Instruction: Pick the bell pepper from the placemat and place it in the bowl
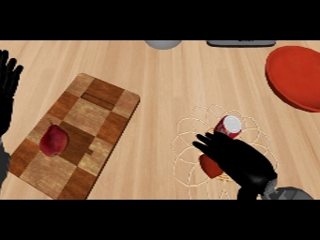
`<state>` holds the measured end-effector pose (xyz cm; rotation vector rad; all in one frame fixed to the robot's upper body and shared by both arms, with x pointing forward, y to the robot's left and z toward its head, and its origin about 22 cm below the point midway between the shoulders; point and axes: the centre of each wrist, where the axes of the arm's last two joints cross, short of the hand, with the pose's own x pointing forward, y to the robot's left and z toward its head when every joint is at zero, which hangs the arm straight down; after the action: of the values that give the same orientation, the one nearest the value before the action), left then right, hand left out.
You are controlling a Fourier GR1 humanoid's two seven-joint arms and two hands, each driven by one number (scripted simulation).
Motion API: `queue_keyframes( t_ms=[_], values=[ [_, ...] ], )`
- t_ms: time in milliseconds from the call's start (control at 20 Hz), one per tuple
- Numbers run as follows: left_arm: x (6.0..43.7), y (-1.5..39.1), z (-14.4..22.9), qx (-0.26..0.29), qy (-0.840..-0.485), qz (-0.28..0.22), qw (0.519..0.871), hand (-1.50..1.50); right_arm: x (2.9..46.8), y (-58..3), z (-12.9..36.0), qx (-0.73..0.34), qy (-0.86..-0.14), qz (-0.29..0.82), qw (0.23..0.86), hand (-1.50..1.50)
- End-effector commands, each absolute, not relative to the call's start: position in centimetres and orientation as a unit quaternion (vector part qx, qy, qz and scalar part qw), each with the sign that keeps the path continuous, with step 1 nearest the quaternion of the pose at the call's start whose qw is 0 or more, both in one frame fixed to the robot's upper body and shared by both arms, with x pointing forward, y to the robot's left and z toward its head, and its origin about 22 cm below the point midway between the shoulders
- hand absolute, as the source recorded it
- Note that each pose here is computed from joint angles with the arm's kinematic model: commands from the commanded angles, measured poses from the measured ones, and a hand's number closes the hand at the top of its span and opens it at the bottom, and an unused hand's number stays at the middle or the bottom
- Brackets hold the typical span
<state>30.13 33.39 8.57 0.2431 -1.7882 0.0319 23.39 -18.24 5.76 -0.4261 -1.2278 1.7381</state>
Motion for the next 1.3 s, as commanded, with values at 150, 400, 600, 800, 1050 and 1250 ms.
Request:
queue_keyframes(
  t_ms=[150,400,600,800,1050,1250],
  values=[
    [29.4,32.1,7.8,0.101,-0.778,0.017,0.62,0.0,22.3,-18.0,2.9,-0.172,-0.493,0.715,0.466,-1.5],
    [31.6,31.8,9.7,0.108,-0.777,0.011,0.621,0.0,25.2,-19.1,0.7,-0.18,-0.485,0.713,0.474,-1.5],
    [28.4,32.1,7.7,0.099,-0.779,0.013,0.619,0.0,24.8,-18.3,1.6,-0.191,-0.46,0.71,0.498,-1.5],
    [29.6,32.9,9.2,0.104,-0.776,0.014,0.622,0.0,26.4,-19.2,-0.2,-0.197,-0.462,0.715,0.487,-1.5],
    [29.2,33.7,6.6,0.113,-0.776,0.018,0.62,0.0,26.4,-16.6,0.7,-0.198,-0.53,0.693,0.447,1.5],
    [28.8,32.3,8.1,0.108,-0.778,0.011,0.618,0.0,26.7,-18.1,0.4,-0.2,-0.531,0.702,0.431,1.5]
  ],
)
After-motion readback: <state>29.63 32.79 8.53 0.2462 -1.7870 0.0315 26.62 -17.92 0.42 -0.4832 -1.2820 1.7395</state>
